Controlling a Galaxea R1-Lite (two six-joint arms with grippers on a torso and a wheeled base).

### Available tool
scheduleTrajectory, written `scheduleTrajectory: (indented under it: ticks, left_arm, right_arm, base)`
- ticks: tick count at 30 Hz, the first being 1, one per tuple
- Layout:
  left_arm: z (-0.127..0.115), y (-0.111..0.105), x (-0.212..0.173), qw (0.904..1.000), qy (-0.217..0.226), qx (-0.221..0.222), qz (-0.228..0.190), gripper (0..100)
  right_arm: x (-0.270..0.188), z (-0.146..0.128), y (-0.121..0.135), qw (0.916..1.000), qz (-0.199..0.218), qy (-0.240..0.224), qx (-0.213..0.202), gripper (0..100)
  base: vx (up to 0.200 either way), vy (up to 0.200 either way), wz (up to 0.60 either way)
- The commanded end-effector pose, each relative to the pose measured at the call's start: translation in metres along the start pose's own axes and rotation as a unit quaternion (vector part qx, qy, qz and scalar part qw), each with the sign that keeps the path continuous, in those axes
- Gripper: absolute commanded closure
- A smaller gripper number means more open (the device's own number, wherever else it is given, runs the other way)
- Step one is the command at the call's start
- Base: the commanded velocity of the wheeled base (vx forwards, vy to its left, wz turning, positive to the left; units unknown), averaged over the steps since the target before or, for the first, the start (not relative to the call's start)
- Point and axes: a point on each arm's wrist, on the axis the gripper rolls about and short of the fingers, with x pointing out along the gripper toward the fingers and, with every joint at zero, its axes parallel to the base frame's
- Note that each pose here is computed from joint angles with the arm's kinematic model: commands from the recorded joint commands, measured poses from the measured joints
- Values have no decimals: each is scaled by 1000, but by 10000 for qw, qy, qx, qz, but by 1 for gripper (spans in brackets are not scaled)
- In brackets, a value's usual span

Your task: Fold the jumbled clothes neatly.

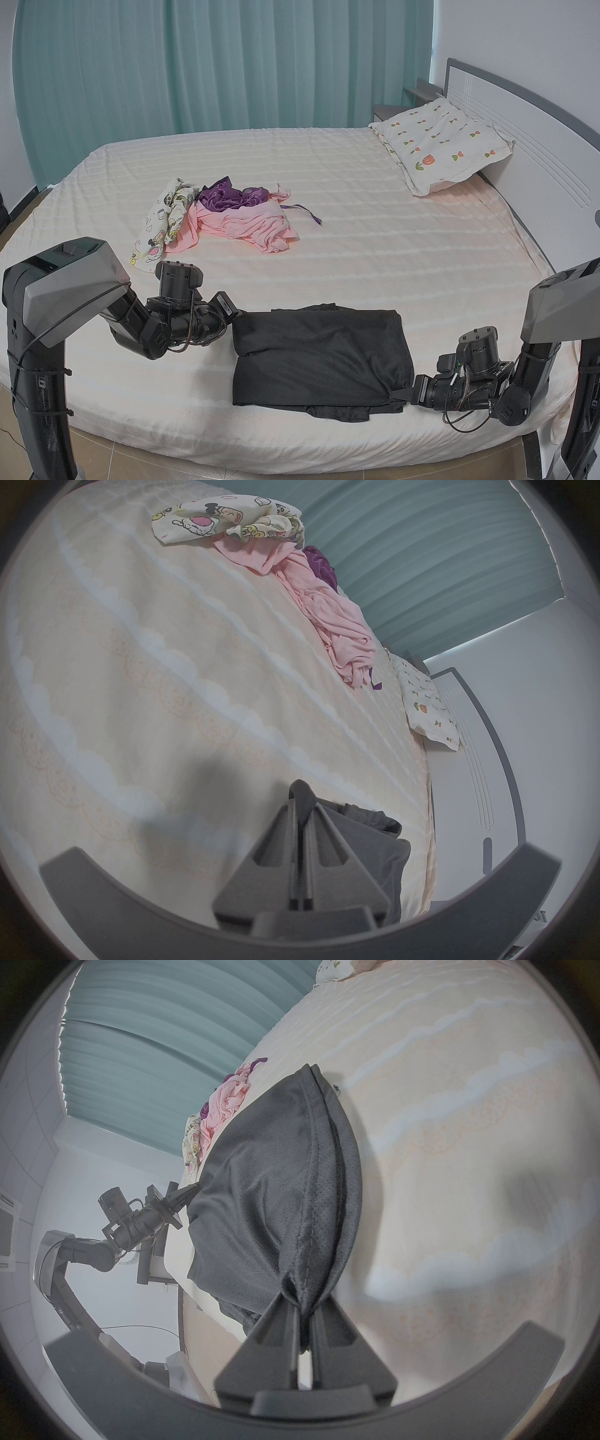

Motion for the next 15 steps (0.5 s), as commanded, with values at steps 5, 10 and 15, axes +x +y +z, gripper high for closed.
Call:
scheduleTrajectory:
  ticks: [5,10,15]
  left_arm:
    - [8,0,5,9999,-103,-29,-32,100]
    - [12,-1,9,9998,-174,-126,-57,100]
    - [17,-3,15,9993,-349,-141,-47,100]
  right_arm:
    - [-3,-4,-2,9999,-58,64,-55,100]
    - [-3,-6,-3,9999,-78,97,-84,100]
    - [-3,-7,-4,9998,-91,114,-107,100]
  base:
    - [0,0,0]
    - [0,0,0]
    - [0,0,0]
